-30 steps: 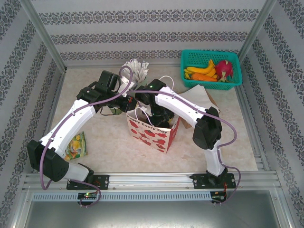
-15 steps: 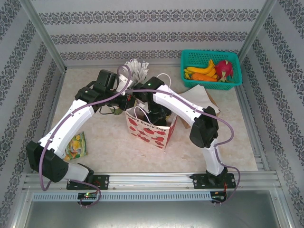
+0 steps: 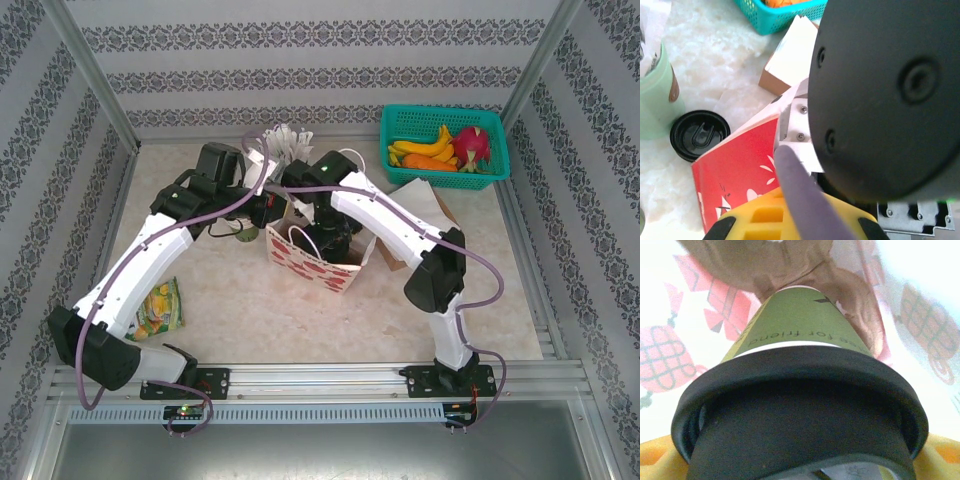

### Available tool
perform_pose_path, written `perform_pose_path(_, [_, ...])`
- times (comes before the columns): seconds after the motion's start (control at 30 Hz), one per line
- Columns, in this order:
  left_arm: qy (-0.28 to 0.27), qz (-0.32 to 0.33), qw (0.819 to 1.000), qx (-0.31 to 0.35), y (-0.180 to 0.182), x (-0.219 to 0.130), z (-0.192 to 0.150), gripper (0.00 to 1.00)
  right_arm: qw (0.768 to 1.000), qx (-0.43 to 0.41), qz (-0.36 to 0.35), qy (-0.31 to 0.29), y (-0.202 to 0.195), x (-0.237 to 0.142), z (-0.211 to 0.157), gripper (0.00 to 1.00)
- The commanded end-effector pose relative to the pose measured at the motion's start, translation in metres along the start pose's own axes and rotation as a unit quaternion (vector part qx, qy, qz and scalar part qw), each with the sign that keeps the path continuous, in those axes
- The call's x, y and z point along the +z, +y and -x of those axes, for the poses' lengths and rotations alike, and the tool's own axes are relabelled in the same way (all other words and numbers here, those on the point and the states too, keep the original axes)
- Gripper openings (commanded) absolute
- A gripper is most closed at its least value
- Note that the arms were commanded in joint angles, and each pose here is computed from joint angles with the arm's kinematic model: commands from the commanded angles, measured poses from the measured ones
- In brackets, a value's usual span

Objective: Pack the takeout coffee

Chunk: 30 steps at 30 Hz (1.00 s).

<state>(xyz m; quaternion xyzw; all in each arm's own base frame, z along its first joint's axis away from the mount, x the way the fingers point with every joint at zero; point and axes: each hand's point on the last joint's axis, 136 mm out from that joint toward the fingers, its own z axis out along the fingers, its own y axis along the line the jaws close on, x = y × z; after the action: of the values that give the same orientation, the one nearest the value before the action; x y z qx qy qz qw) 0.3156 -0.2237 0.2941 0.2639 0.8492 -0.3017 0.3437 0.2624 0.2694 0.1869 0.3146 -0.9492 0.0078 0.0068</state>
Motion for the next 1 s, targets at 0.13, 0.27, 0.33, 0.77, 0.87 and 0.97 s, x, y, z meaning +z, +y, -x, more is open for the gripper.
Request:
perform_pose_path(0.13, [0.058, -0.012, 0.998, -0.034, -0.005, 0.015, -0.027, 0.0, 0.999, -0.019, 0.012, 0.028, 0.001, -0.041, -0.051, 0.55])
perform_pose_path(0.27, [0.06, -0.002, 0.997, -0.052, -0.001, 0.016, -0.029, 0.0, 0.998, -0.017, 0.001, 0.062, -0.006, -0.024, -0.061, 0.55])
perform_pose_path(0.33, [0.063, 0.004, 0.997, -0.055, 0.002, 0.016, -0.031, 0.0, 0.998, -0.015, -0.004, 0.063, -0.009, -0.023, -0.062, 0.55])
perform_pose_path(0.77, [0.068, 0.001, 0.997, -0.029, 0.002, 0.016, -0.046, 0.08, 0.999, 0.005, -0.015, -0.034, -0.021, -0.076, -0.06, 0.55])
perform_pose_path(0.87, [0.067, -0.009, 0.998, -0.022, -0.001, 0.016, -0.046, 0.08, 0.999, 0.007, -0.014, -0.04, -0.024, -0.081, -0.064, 0.55])
perform_pose_path(0.97, [0.063, -0.017, 0.998, -0.014, -0.004, 0.015, -0.045, 0.08, 0.999, 0.001, -0.01, -0.048, -0.024, -0.086, -0.067, 0.55])
